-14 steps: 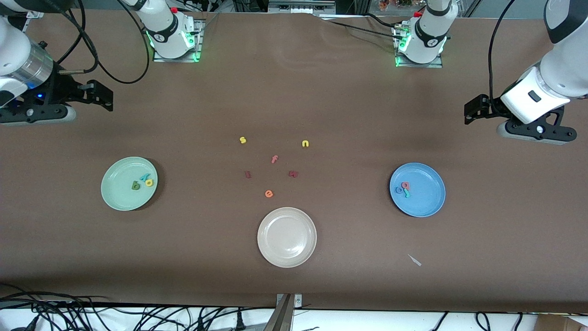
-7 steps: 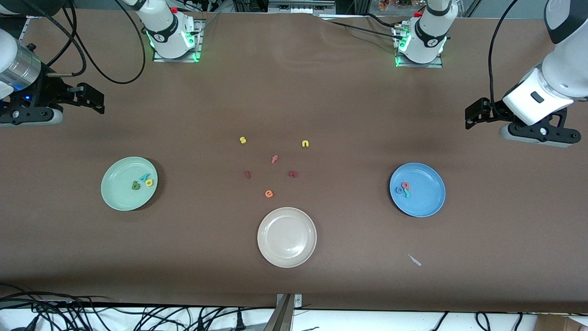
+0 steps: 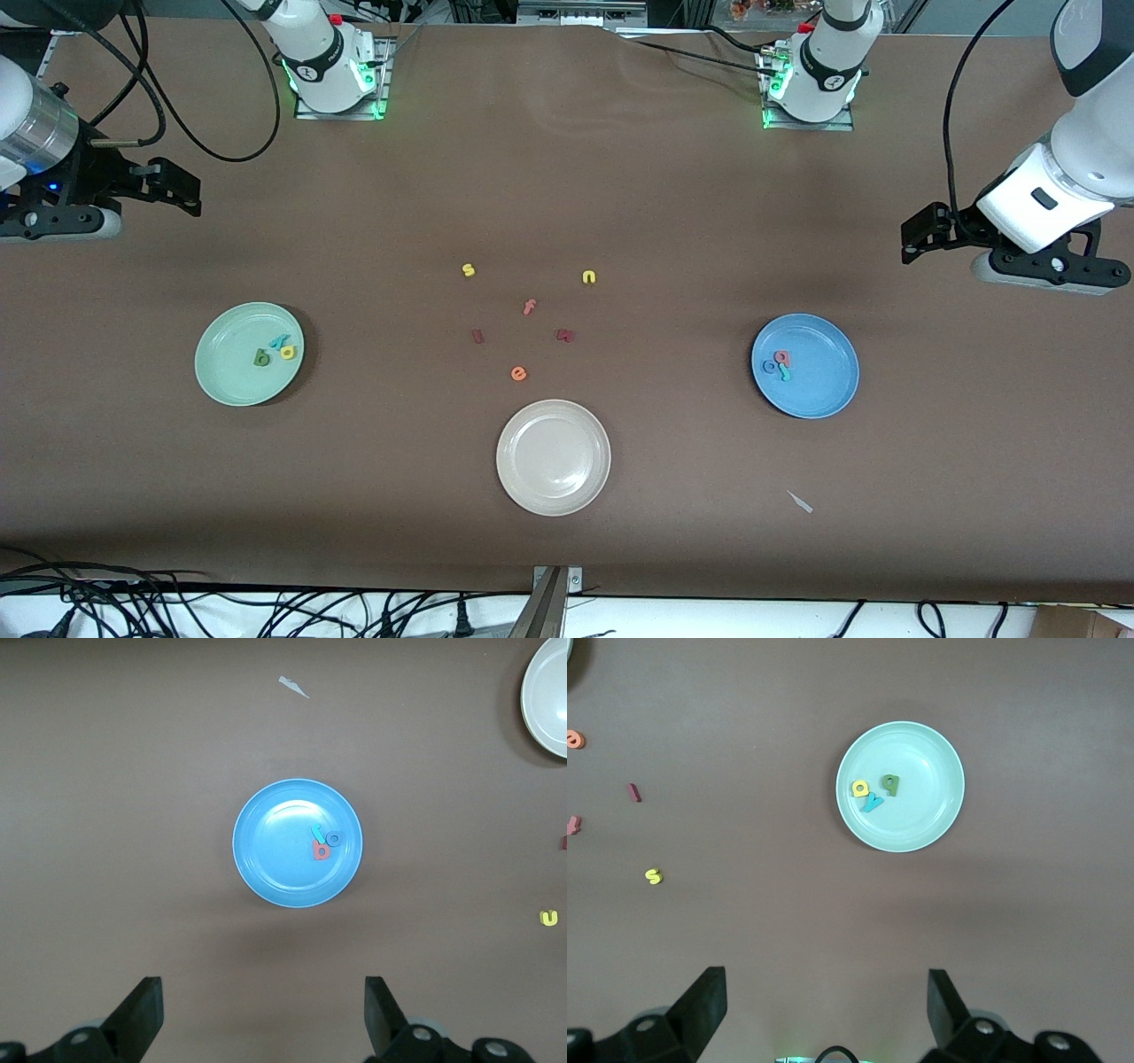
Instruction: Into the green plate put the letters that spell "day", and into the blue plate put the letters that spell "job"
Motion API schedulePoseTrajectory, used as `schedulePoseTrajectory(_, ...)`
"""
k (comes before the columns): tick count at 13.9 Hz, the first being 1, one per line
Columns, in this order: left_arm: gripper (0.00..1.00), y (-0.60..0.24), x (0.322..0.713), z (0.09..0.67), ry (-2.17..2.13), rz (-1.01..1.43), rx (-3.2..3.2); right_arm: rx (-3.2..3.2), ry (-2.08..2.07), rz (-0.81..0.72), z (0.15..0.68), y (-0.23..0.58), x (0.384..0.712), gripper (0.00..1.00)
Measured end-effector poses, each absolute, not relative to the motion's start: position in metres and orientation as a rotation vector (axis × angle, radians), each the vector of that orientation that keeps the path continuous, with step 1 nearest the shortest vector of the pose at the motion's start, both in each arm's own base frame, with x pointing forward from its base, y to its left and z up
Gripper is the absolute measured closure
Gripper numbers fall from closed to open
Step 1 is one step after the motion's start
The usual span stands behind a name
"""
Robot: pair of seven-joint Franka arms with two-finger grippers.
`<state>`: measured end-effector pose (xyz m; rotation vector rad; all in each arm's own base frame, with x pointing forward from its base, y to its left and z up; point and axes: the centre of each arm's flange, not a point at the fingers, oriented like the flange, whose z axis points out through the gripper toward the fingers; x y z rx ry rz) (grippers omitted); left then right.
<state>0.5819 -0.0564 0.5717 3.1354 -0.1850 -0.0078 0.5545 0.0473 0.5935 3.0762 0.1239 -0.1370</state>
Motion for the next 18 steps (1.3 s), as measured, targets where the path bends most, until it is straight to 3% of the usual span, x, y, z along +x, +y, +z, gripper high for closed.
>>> schedulePoseTrajectory(18, 0.0, -0.055, 0.582, 0.572, -0.179, -0.008, 3.136, 3.08, 0.106, -0.13, 0.589, 0.042, 0.568, 0.0)
